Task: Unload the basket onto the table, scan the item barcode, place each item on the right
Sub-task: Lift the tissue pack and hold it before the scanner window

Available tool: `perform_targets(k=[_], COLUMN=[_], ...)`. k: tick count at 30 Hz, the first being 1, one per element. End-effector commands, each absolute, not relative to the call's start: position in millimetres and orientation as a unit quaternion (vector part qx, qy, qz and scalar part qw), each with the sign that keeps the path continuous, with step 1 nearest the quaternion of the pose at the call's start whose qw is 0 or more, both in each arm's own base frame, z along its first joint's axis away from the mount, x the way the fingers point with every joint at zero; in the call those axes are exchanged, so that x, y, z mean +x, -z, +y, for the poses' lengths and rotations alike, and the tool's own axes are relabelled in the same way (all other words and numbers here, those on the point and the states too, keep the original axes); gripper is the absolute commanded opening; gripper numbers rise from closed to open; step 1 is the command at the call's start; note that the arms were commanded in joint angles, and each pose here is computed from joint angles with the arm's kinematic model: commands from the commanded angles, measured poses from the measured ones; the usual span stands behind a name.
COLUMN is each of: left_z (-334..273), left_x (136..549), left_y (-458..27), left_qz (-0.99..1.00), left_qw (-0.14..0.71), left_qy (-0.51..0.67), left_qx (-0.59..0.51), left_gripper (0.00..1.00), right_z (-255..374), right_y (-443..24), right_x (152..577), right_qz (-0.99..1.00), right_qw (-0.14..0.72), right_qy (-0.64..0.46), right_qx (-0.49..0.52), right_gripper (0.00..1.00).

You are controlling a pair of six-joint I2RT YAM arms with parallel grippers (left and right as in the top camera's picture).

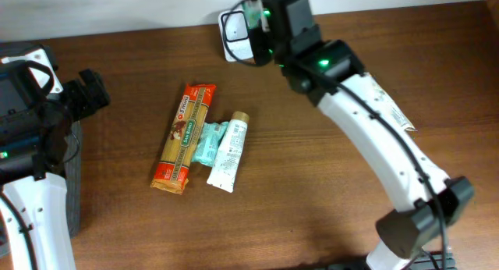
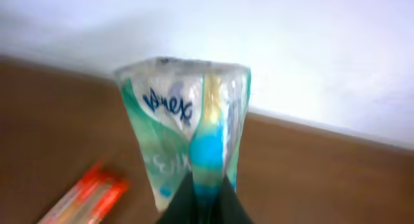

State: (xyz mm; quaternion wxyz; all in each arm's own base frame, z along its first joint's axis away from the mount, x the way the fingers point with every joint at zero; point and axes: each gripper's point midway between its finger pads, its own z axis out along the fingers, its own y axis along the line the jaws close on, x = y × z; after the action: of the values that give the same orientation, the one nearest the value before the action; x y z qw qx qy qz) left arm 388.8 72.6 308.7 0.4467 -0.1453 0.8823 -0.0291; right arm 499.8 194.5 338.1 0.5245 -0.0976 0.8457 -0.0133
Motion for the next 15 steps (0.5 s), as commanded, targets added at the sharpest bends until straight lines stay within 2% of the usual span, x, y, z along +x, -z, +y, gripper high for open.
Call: perform_targets(k=[1,5,9,11,15], left_z=[72,72,72,72,72], left_x=[389,389,389,389,389], left_y=[-313,-313,-313,-313,-313], left_qz=[0.881,0.881,0.881,0.881,0.881], left_qw=[0.453,0.453,0.453,0.453,0.453], left_qy=[0.028,0.028,0.028,0.028,0.028], left_qx=[-0.135,-0.135,-0.135,-0.135,-0.135], left_gripper=[0.99,0.99,0.99,0.99,0.99], right_z=[167,207,216,216,215], right_y=[-296,-218,-147,-139,-151], right_x=[559,632,648,648,650], right_qz=[0.814,0.723,0.697,0.699,0.691], right_qw=[0.535,0.556,0.518,0.513,0.534], right_qy=[0.201,0.318,0.368,0.368,0.373], right_qx=[-0.102,-0.259,-0.332,-0.336,-0.315], right_gripper=[0.04,0.04,0.04,0.04,0.04])
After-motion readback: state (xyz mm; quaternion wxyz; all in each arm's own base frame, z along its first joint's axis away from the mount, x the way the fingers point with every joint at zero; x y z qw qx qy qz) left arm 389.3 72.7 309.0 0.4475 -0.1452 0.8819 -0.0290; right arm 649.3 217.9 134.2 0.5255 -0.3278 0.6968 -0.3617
